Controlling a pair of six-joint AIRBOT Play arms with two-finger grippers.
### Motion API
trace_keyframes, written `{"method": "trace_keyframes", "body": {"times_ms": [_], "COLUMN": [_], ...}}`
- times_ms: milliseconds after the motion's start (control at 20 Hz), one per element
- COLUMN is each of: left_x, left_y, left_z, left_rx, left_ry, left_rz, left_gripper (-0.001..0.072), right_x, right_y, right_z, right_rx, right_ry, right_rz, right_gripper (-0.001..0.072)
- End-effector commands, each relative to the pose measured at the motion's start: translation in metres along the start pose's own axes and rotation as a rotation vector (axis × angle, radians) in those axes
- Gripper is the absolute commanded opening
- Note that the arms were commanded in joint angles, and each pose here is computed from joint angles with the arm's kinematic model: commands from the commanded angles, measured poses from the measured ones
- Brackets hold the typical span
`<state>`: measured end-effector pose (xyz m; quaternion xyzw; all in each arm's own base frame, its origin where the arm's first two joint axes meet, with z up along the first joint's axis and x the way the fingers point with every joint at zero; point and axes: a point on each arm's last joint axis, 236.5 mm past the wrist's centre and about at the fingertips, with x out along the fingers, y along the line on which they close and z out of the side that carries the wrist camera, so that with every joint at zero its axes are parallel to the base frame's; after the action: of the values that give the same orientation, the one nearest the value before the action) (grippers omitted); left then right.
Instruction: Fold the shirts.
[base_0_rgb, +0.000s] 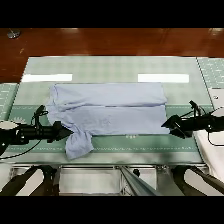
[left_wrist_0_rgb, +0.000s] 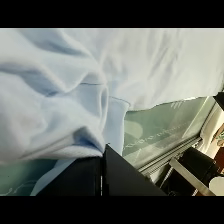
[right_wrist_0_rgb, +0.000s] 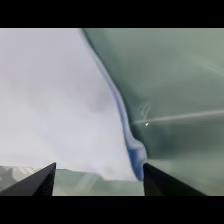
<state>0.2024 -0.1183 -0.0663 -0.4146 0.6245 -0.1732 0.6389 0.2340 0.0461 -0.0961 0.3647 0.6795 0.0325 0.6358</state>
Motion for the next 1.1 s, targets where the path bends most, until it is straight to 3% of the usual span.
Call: {"method": "trace_keyframes", "body": {"times_ms": [0,50,100,150,200,750,1050], "left_x": [0.0,0.0,0.0,-0.001,-0.003,-0.071,-0.043], "left_y": [-0.001,-0.001,-0.001,-0.002,-0.004,-0.042,-0.067], "left_z": [0.0,0.0,0.0,0.001,0.003,0.144,0.205], "left_rx": [0.003,0.003,0.003,0.005,0.022,0.103,0.162], "left_ry": [-0.001,-0.001,0.0,0.0,-0.001,-0.355,-0.312], "left_rz": [-0.003,-0.003,-0.003,-0.005,-0.003,0.043,0.053], "left_gripper": [0.0022,0.0023,0.0022,0.0023,0.0023,0.0022,0.0022], "right_x": [0.012,0.013,0.013,0.013,0.01,-0.078,-0.063], "right_y": [0.016,0.019,0.021,0.024,0.028,0.1,0.126], "right_z": [0.013,0.013,0.012,0.009,0.007,0.119,0.172], "right_rx": [-0.01,-0.015,-0.014,-0.045,-0.093,-0.245,-0.264], "right_ry": [-0.011,-0.011,-0.007,0.006,0.018,-0.253,-0.268], "right_rz": [0.025,0.029,0.036,0.049,0.061,0.097,0.112], "right_gripper": [0.0621,0.0615,0.0489,0.0142,0.002,0.002,0.002]}}
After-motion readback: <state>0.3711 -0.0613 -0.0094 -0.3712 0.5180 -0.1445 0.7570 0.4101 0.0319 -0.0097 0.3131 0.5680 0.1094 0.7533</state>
